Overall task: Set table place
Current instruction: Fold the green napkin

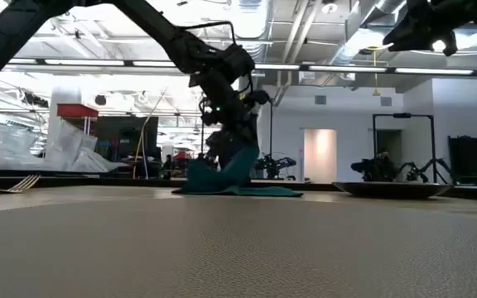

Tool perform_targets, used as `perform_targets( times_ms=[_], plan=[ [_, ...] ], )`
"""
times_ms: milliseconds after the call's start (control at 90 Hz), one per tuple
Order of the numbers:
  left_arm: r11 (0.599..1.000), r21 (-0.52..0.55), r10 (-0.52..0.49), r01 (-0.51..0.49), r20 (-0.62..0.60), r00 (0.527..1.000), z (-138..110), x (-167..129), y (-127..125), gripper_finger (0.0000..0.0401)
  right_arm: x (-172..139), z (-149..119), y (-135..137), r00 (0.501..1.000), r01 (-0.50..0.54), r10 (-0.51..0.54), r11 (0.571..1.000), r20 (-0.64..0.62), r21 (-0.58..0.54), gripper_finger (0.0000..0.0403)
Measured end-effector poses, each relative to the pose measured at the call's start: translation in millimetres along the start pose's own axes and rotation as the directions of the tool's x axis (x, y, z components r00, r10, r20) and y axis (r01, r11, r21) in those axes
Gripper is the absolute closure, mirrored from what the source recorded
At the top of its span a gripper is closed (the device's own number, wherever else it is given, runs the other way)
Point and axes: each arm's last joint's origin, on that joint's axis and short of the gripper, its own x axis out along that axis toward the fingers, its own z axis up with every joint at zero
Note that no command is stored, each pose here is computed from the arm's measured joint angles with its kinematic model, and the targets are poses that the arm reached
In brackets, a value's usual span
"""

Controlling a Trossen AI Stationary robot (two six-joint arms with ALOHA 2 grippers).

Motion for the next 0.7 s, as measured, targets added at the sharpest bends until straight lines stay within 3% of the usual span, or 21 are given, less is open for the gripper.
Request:
perform_targets(
  times_ms=[144,300,467,600,700],
  plan=[
    [0.975,0.209,0.068,-0.069,0.013,0.998,-2.1,-0.6,6.8,0.0401,0.0,-3.4,0.8,0.998,-0.044,0.044,0.999,-0.041,-0.014,0.0285],
    [0.915,0.397,-0.074,0.068,-0.001,0.997,-7.1,-1.9,-7.1,0.0388,0.1,-4.3,1.2,0.997,-0.06,0.059,0.998,-0.053,-0.018,0.0284],
    [0.835,0.508,-0.217,0.213,-0.052,0.975,-14.5,-5.9,-21.2,0.0349,0.1,-4.4,1.3,0.997,-0.062,0.061,0.998,-0.053,-0.017,0.0284],
    [0.79,0.574,-0.197,0.218,-0.099,0.975,-20.8,-7.0,-19.0,0.032,0.0,-4.5,1.9,0.995,-0.084,0.083,0.996,-0.059,-0.017,0.0284],
    [0.784,0.593,-0.151,0.182,-0.103,0.983,-22.4,-6.7,-14.5,0.0302,0.0,-4.5,1.9,0.995,-0.085,0.084,0.996,-0.059,-0.017,0.0284]
  ],
)
